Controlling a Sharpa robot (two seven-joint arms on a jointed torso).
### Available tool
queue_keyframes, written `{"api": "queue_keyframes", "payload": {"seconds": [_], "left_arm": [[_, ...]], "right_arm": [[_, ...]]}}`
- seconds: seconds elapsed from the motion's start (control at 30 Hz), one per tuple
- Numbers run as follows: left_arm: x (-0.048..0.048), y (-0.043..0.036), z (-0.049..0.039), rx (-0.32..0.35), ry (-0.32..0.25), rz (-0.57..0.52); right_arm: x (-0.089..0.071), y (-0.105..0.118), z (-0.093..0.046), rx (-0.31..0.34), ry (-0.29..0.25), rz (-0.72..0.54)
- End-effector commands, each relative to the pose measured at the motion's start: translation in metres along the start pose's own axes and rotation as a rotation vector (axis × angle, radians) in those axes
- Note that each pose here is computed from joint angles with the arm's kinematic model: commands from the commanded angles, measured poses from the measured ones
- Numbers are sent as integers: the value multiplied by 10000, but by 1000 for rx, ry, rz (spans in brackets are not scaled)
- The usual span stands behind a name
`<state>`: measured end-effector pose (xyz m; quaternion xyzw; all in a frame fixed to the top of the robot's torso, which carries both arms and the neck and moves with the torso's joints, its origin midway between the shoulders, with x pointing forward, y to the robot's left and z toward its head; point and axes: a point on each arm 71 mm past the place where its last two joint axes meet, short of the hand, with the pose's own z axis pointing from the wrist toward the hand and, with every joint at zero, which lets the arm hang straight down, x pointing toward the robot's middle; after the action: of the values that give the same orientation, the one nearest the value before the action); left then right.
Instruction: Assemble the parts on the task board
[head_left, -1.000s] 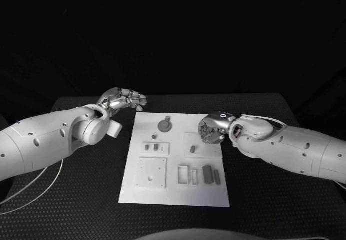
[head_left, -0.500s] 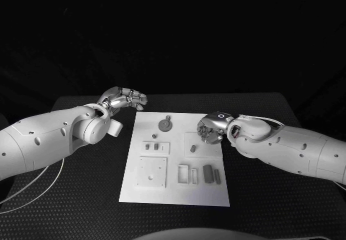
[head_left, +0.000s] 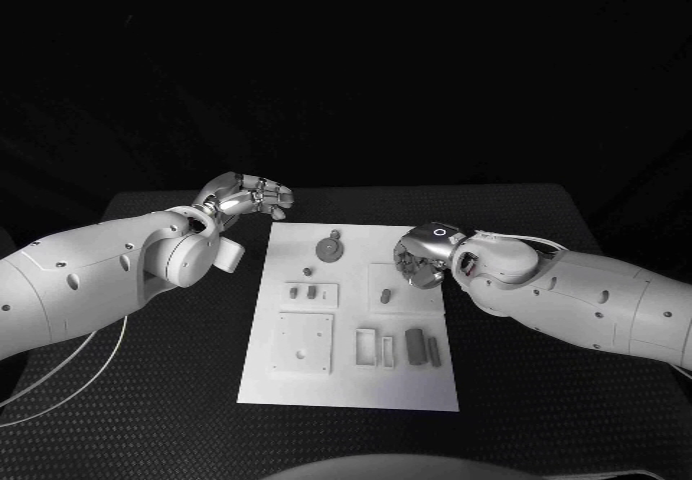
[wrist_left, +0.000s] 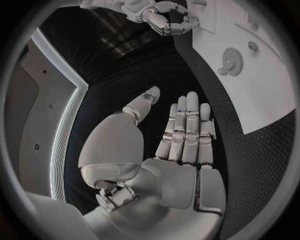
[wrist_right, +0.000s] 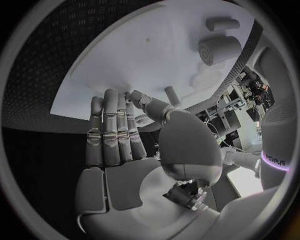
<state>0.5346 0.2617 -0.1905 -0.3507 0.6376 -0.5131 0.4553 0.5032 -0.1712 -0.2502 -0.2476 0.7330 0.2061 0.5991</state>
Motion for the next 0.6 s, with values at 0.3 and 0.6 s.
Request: {"api": "queue_keyframes", "payload": {"seconds": [0.3,0.6], "left_arm": [[16,-17,11,14,7,-20],[-9,-6,17,10,1,-23]], "right_arm": [[30,-2,-29,3,-24,-43],[-7,16,-87,-13,-54,-4]]}}
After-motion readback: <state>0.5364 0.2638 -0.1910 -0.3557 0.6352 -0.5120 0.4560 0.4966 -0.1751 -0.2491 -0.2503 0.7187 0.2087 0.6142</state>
